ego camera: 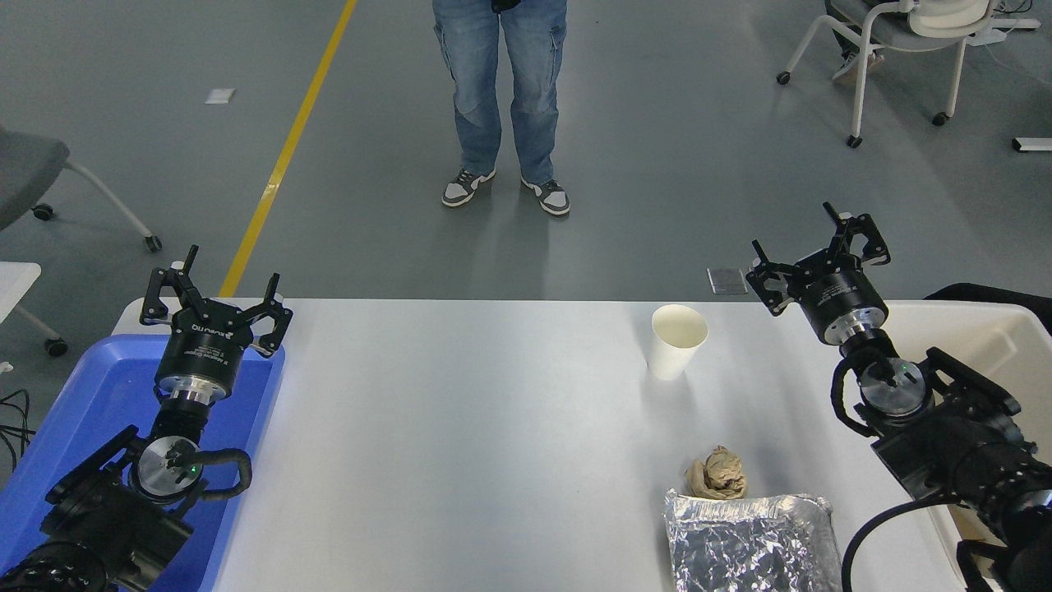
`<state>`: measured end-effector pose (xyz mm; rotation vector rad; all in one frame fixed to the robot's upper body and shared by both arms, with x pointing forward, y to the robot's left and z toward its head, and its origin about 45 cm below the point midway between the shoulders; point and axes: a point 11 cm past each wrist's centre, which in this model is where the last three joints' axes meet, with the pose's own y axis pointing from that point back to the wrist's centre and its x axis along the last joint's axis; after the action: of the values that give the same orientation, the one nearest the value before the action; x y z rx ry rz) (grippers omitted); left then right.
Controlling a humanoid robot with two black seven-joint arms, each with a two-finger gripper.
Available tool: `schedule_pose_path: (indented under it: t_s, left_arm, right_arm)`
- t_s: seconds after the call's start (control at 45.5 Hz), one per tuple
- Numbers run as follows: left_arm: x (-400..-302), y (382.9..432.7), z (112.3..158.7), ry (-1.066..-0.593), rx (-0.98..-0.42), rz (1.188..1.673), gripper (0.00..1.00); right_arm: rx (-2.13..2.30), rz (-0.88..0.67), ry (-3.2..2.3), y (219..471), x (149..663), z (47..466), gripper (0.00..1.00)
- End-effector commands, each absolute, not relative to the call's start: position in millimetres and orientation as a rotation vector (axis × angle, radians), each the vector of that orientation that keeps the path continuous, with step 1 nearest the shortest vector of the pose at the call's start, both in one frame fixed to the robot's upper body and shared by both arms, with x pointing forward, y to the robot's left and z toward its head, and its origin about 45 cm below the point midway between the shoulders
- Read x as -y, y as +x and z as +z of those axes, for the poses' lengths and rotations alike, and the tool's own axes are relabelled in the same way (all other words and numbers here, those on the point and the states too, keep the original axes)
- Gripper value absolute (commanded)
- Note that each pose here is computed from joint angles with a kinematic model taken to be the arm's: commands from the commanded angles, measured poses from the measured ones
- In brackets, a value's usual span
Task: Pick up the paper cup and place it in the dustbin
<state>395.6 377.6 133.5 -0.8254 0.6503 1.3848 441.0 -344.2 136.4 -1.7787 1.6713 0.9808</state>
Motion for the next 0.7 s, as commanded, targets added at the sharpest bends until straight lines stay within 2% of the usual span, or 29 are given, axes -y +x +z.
schedule_pose_path:
  t_s: [0.0, 0.044, 0.242, 0.352, 0.527, 0.681]
  left_arm:
    - [-377.0, 395.4, 132.6, -0.816, -0.654, 1.382, 1.00]
    - [-377.1, 396.6, 134.0, -0.815, -0.652, 1.382, 1.00]
    - [-377.6, 396.6, 134.2, -0.818, -0.650, 1.385, 1.00]
    - [-377.6, 396.6, 134.2, -0.818, -0.650, 1.385, 1.00]
    - [-377.9, 396.5, 133.9, -0.817, -0.650, 1.387, 1.00]
    - [-377.7, 396.6, 134.2, -0.820, -0.650, 1.386, 1.00]
  right_arm:
    - [-1.678, 0.986, -1.783, 440, 343, 134, 1.00]
    - [-1.672, 0.986, -1.789, 441, 342, 135, 1.00]
    - [-1.651, 0.944, -1.866, 454, 333, 153, 1.00]
    - [-1.634, 0.935, -2.080, 460, 304, 155, 1.00]
    - [-1.647, 0.760, -2.430, 482, 287, 190, 1.00]
    - [-1.686, 0.500, -2.783, 498, 288, 225, 1.00]
